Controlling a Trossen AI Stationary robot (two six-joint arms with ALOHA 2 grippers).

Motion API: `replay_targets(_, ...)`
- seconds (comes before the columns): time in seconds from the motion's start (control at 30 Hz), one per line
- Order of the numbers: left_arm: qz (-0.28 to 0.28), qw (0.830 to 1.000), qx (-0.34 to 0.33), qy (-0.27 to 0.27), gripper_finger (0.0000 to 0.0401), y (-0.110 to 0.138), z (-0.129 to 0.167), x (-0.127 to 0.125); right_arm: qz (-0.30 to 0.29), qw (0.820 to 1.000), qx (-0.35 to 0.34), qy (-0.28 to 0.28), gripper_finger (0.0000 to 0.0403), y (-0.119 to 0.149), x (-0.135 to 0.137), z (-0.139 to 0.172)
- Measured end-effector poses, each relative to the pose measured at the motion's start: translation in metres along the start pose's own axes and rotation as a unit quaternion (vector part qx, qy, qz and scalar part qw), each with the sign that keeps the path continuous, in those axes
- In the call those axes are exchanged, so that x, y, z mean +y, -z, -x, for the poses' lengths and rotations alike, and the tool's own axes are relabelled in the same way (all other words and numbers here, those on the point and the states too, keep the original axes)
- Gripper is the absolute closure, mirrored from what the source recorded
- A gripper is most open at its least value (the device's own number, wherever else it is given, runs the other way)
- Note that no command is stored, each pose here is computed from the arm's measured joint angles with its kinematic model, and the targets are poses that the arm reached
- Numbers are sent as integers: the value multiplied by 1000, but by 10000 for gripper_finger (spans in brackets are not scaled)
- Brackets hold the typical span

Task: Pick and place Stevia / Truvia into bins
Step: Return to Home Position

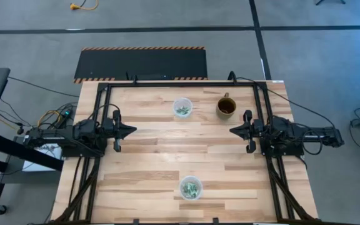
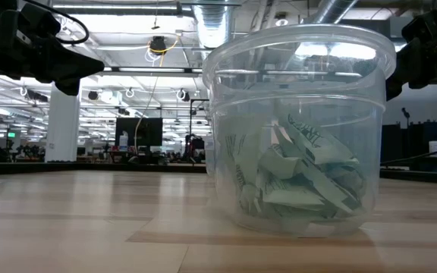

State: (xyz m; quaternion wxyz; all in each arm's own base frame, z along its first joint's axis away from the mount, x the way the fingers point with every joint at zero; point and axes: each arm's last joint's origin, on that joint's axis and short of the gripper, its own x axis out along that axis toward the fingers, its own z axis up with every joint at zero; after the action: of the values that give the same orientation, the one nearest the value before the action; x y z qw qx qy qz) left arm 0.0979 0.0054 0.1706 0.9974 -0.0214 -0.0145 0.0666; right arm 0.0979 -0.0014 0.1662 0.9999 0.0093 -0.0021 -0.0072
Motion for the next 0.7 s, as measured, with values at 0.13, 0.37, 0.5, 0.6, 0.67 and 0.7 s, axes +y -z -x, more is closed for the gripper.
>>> replay_targets(0.13, 1, 1000, 0, 0, 401, 0, 0, 0, 0, 1000, 0, 0, 403, 0, 0, 0)
replay_targets(0.37, 3, 1000, 0, 0, 401, 0, 0, 0, 0, 1000, 0, 0, 403, 0, 0, 0)
replay_targets(0.5, -1, 1000, 0, 0, 401, 0, 0, 0, 0, 1000, 0, 0, 403, 0, 0, 0)
replay_targets(0.6, 1, 1000, 0, 0, 401, 0, 0, 0, 0, 1000, 0, 0, 403, 0, 0, 0)
replay_targets(0.67, 0, 1000, 0, 0, 401, 0, 0, 0, 0, 1000, 0, 0, 403, 0, 0, 0)
replay_targets(0.7, -1, 1000, 0, 0, 401, 0, 0, 0, 0, 1000, 0, 0, 403, 0, 0, 0)
